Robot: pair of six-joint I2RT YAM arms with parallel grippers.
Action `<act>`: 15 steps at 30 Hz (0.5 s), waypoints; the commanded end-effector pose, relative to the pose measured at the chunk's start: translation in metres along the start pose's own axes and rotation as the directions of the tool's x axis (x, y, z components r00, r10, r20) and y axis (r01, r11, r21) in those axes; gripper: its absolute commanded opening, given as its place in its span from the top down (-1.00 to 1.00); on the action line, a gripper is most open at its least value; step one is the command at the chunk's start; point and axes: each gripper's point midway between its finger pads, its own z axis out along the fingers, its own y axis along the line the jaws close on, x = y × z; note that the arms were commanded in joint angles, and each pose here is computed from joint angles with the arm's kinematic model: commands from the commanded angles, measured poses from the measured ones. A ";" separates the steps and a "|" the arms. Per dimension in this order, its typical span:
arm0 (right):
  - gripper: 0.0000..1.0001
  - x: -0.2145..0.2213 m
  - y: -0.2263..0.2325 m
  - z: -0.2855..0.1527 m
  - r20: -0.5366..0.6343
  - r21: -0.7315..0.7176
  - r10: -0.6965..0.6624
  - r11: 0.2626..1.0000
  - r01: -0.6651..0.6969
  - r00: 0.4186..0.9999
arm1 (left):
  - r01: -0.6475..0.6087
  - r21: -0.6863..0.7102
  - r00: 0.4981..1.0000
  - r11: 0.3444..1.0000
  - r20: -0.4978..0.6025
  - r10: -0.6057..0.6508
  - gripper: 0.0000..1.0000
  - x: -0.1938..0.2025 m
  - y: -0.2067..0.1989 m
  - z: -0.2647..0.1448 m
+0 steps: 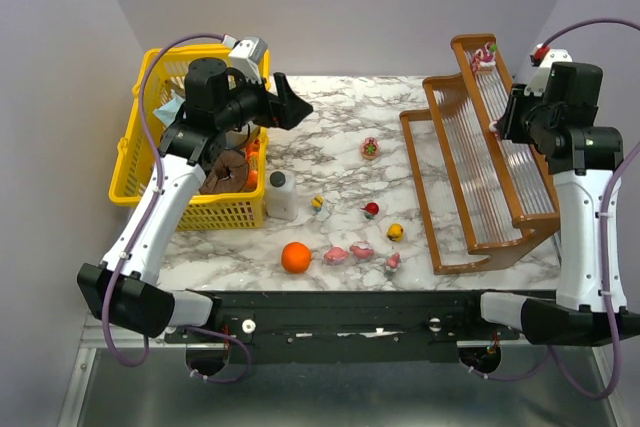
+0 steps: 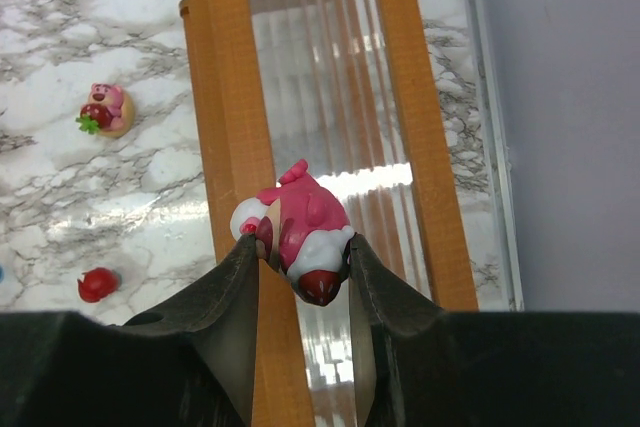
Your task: Place and organize the plastic toys onto the shelf
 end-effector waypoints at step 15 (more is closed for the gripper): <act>0.67 -0.030 0.002 0.013 -0.002 -0.249 0.036 0.968 -0.035 0.999 | -0.039 0.025 0.998 0.999 -0.051 0.040 -0.98 -0.006 -0.003 0.015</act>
